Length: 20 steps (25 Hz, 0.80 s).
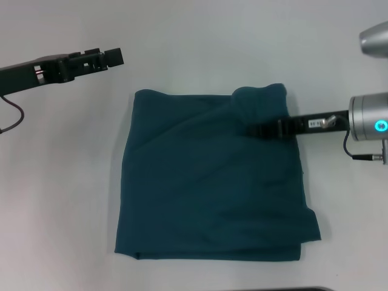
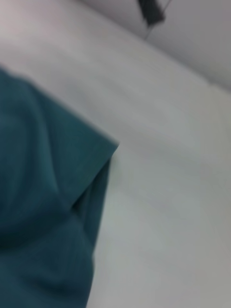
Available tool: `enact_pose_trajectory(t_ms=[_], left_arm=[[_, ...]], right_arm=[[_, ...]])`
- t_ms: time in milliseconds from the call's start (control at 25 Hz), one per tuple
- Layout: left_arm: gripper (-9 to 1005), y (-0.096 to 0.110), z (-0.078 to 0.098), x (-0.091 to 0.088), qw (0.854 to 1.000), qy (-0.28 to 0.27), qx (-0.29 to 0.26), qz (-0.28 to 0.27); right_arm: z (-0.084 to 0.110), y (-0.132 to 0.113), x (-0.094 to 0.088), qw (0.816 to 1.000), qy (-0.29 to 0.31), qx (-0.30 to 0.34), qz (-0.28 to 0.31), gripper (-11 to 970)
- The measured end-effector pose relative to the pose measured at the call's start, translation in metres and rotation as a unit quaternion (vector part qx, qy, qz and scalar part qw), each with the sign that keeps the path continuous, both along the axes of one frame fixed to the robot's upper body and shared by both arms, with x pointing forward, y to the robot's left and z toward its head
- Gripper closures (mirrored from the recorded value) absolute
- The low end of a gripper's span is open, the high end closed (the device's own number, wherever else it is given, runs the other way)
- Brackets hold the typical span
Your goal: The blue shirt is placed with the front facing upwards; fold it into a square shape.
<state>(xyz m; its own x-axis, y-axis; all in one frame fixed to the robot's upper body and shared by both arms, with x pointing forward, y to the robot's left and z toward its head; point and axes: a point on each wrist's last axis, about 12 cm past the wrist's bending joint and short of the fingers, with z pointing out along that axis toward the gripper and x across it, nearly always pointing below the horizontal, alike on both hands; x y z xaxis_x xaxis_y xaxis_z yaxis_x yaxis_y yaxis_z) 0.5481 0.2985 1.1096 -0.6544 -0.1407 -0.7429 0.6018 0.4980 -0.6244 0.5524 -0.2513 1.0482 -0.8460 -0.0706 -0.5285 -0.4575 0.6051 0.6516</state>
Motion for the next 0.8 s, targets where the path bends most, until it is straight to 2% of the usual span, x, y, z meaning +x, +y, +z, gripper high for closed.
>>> enact_pose_trajectory(t_ms=[160, 320, 560, 800], left_arm=[[45, 0.0, 0.0, 0.0, 1.0, 0.001, -0.001, 0.0], [46, -0.001, 0.0, 0.0, 1.0, 0.002, -0.002, -0.001], [45, -0.002, 0.0, -0.001, 1.0, 0.003, -0.004, -0.002], [45, -0.002, 0.0, 0.0, 1.0, 0.003, -0.003, -0.001]], right_arm=[[0.013, -0.005, 0.004, 0.999, -0.025, 0.032, -0.006, 889], [0.018, -0.013, 0.01, 0.998, -0.039, 0.031, -0.032, 886], [0.014, -0.016, 0.015, 0.998, -0.043, 0.01, -0.052, 880], [0.004, -0.009, 0.012, 0.999, -0.028, -0.011, -0.041, 875]])
